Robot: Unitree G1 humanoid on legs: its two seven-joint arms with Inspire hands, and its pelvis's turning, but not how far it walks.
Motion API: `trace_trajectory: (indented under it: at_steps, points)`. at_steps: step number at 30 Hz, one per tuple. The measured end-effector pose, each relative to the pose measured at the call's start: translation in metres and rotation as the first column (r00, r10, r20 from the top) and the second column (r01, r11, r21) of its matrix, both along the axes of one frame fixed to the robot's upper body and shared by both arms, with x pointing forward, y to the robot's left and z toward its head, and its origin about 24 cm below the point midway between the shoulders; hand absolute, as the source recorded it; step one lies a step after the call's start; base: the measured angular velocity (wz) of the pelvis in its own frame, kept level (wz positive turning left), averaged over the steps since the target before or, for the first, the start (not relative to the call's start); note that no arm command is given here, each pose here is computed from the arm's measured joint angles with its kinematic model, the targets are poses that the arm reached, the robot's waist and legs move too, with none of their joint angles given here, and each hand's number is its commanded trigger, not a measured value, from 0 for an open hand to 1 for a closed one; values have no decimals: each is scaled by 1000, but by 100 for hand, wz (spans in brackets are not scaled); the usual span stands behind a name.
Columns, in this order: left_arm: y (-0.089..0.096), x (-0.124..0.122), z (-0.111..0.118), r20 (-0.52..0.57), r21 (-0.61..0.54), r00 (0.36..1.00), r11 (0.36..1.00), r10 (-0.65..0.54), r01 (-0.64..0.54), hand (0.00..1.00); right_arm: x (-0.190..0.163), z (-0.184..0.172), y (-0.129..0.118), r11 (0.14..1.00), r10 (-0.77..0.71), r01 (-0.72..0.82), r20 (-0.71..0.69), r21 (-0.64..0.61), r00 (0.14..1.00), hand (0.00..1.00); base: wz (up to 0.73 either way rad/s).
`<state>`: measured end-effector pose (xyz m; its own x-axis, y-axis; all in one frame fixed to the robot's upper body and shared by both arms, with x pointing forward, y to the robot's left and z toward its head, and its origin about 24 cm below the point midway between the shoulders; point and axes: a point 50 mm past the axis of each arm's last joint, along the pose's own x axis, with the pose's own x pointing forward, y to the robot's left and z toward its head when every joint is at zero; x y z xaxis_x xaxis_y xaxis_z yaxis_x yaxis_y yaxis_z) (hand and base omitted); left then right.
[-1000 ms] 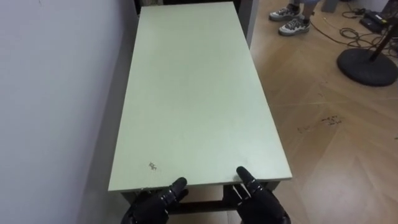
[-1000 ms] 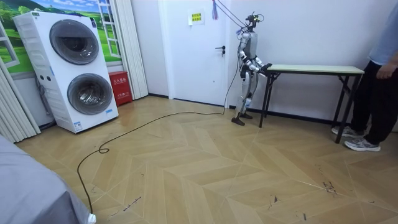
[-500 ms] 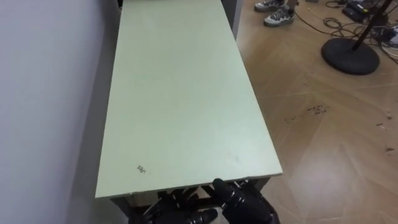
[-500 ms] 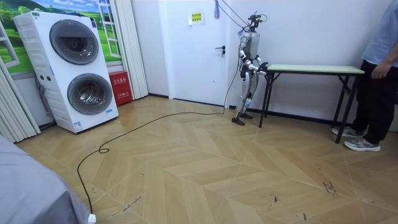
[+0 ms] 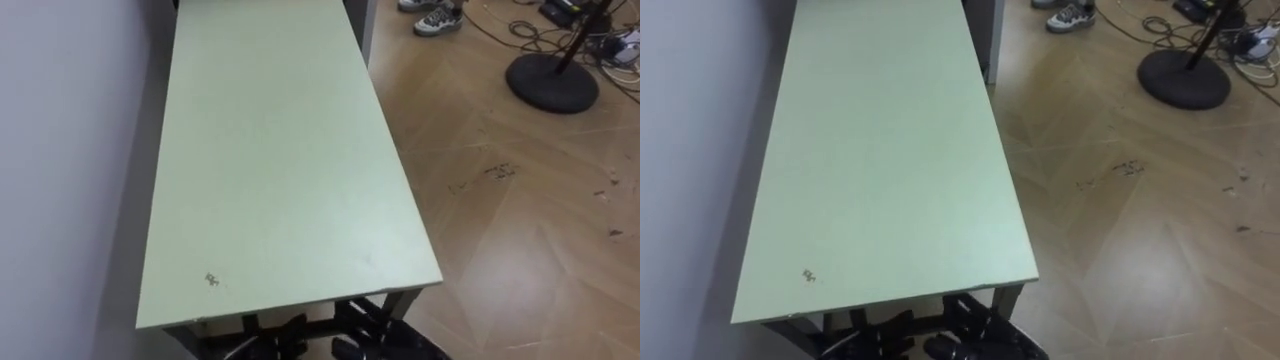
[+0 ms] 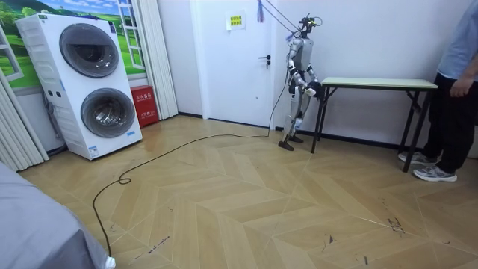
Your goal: Move table with human
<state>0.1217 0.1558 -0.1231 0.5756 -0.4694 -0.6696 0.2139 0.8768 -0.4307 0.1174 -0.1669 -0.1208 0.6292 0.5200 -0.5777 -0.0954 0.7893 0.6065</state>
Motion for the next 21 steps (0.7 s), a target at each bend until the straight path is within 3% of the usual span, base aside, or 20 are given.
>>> trace_trajectory:
  at_steps: [7, 13, 21]
  points:
    - [22, -20, -19, -92, 227, 993, 972, 81, -58, 0, -22, -24, -20, 969, -1, -38, -158, -245, 987, 0, -3]
    - [45, -45, -33, -160, 396, 961, 907, 225, -147, 0, -42, -38, -37, 910, -135, 8, -278, -415, 951, 0, -4]
    - [49, -65, -38, -183, 509, 943, 847, 279, -152, 0, -69, -47, -46, 855, -304, 85, -361, -511, 882, 0, 0]
